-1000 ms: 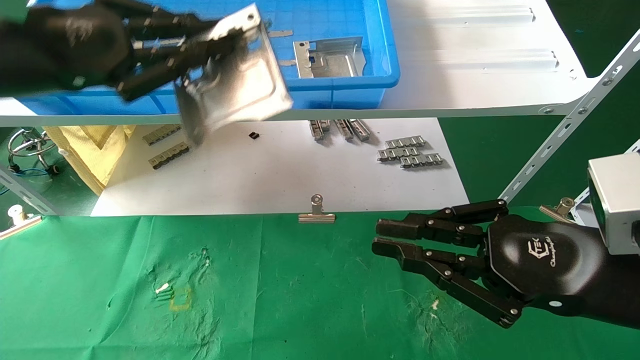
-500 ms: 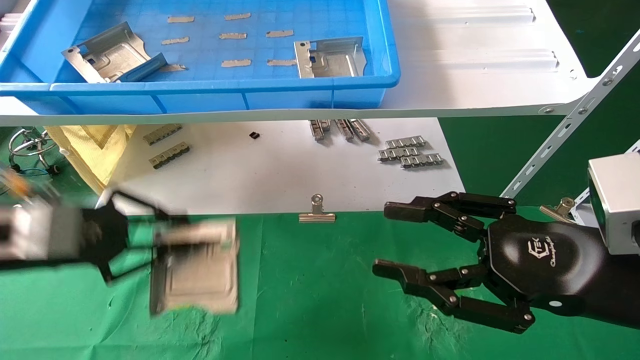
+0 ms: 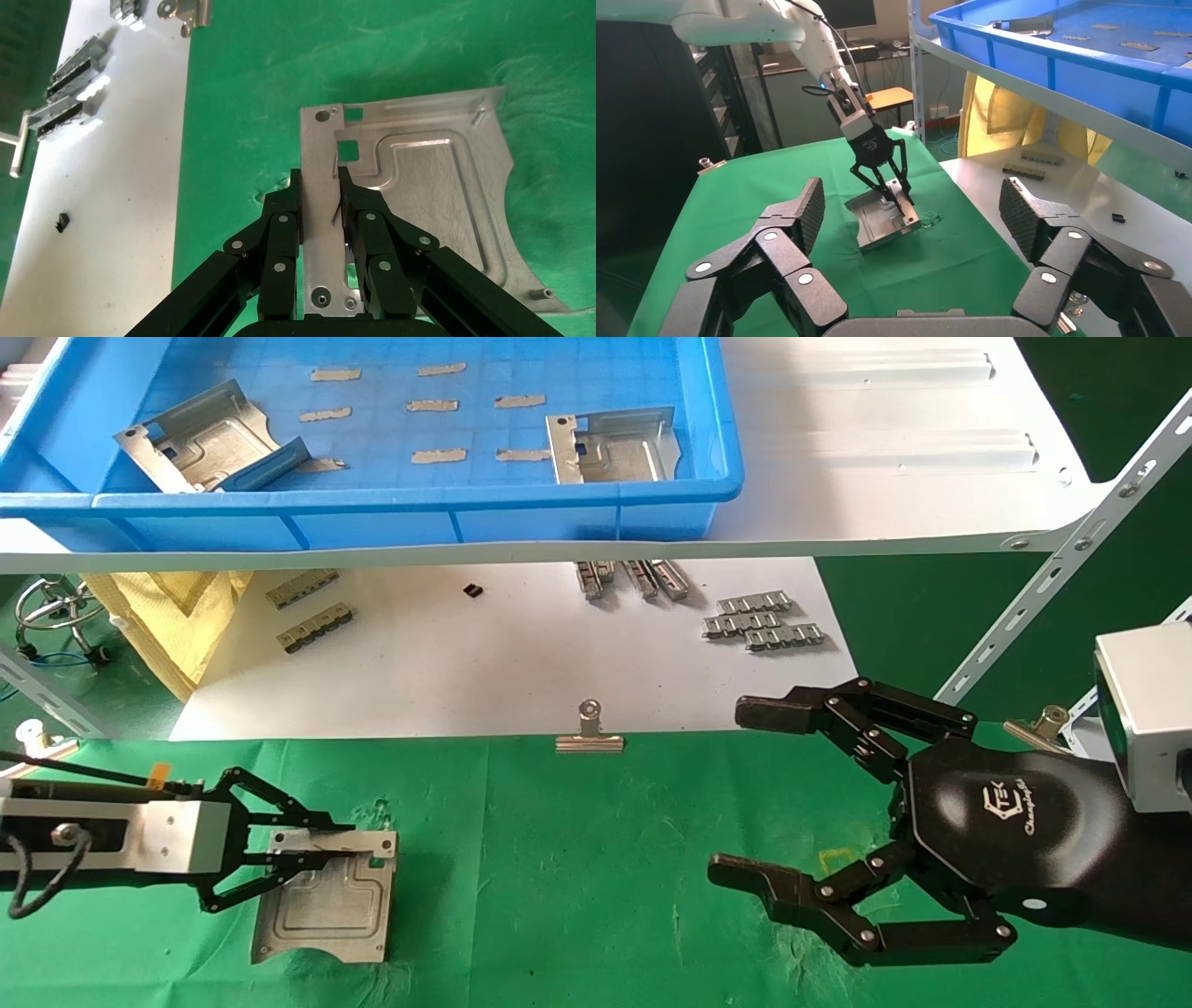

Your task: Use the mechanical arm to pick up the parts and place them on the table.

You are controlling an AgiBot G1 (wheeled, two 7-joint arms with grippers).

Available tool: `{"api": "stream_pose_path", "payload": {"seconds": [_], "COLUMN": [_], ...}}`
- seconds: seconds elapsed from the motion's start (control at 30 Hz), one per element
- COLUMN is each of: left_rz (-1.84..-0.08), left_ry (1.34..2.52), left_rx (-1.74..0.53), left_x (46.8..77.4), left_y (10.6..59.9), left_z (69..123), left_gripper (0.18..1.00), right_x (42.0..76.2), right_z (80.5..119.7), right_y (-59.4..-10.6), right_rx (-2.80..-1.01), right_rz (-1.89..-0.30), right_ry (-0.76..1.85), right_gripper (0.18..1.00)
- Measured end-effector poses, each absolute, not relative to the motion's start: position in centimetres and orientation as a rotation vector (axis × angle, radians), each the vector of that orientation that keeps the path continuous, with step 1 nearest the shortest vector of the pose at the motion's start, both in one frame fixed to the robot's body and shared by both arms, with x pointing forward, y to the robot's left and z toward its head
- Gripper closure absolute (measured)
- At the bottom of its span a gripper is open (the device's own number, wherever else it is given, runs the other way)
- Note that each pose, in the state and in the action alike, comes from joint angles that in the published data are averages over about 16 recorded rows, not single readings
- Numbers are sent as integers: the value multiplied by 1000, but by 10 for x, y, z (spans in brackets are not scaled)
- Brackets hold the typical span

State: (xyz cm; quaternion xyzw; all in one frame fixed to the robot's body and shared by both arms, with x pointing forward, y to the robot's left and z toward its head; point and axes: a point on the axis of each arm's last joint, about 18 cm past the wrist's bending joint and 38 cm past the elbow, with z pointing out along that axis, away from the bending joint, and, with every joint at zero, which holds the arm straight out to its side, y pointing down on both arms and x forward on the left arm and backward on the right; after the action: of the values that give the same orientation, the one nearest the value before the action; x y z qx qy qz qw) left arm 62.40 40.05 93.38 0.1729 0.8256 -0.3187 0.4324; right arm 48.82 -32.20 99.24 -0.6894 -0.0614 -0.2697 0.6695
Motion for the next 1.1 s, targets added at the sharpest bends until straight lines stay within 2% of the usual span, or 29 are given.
{"api": "stream_pose_path", "payload": {"seconds": [0.23,0.4,0.57,0.77,0.93,1.1], "left_rz": [-796,-851,-977,-1196,-1352,-1437], "left_ry": [2054,2043,2015,1959,1908,1880], "left_rx": [406,367,274,81,-71,-158], "left_x": [631,630,626,622,622,621], "left_y": [401,400,398,398,399,401], "left_z": [929,932,939,946,946,943], "left_gripper": [903,882,842,754,651,532], "right_x": [488,488,488,488,488,488], "right_z": [992,992,992,992,992,992], "right_y": [-322,-322,-322,-322,-322,-322], "right_rx": [-1554,-1554,-1554,-1554,-1554,-1554], "right_rz": [-608,-608,-608,-608,-608,-608], "right_ry": [-138,-138,-138,-138,-138,-138], "right_gripper": [230,198,183,179,178,178]}}
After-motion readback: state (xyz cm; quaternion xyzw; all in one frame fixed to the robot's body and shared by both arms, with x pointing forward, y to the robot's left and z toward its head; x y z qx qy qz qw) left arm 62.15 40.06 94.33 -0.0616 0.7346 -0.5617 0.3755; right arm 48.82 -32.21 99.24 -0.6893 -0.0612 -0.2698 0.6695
